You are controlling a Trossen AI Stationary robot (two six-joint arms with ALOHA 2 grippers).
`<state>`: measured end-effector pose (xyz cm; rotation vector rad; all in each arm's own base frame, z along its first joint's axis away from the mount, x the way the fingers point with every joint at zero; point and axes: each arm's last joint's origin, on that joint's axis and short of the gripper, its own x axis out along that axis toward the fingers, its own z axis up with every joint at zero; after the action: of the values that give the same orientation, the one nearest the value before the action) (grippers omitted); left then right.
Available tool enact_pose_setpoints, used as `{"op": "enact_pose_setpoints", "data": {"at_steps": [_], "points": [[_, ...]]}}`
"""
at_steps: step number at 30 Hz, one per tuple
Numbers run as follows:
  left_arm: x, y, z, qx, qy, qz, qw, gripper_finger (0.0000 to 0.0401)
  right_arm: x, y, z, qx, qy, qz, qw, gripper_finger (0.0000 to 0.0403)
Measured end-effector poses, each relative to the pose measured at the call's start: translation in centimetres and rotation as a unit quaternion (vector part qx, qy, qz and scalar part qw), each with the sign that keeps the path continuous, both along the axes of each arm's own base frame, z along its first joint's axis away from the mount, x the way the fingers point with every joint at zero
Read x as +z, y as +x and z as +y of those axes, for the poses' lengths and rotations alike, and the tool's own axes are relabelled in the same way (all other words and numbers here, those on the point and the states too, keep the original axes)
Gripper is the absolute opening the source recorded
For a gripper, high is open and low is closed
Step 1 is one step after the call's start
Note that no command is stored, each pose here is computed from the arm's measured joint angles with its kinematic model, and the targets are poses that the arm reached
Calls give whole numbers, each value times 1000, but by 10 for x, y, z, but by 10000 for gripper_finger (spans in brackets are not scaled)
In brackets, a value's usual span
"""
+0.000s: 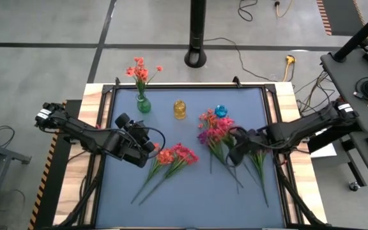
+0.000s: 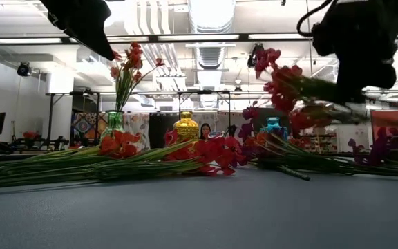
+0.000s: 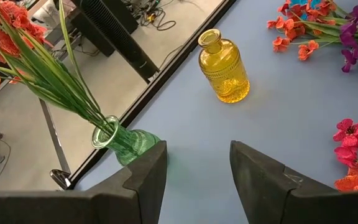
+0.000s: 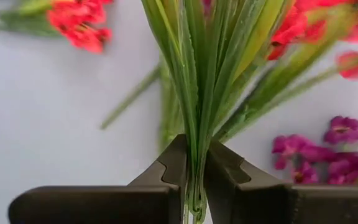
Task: Sort flowers into vase by color
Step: Put the top left pink flowers into the blue vase
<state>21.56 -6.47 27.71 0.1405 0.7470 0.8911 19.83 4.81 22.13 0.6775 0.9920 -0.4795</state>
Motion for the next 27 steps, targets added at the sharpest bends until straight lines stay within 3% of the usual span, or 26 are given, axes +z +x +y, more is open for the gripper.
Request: {"op": "enact_pose_setpoints", "data": {"at_steps": [6, 18, 27], "points": [[0, 0, 0, 0, 0, 0, 1000, 159, -26, 12, 7, 32, -23, 68, 997, 45], [0, 0, 0, 0, -2, -2, 1000, 159, -23, 14, 8, 47, -22, 97, 994, 192], [-1, 0, 0, 0, -1, -2, 1000, 159, -38, 27, 12, 80, -41, 105, 990, 251]]}}
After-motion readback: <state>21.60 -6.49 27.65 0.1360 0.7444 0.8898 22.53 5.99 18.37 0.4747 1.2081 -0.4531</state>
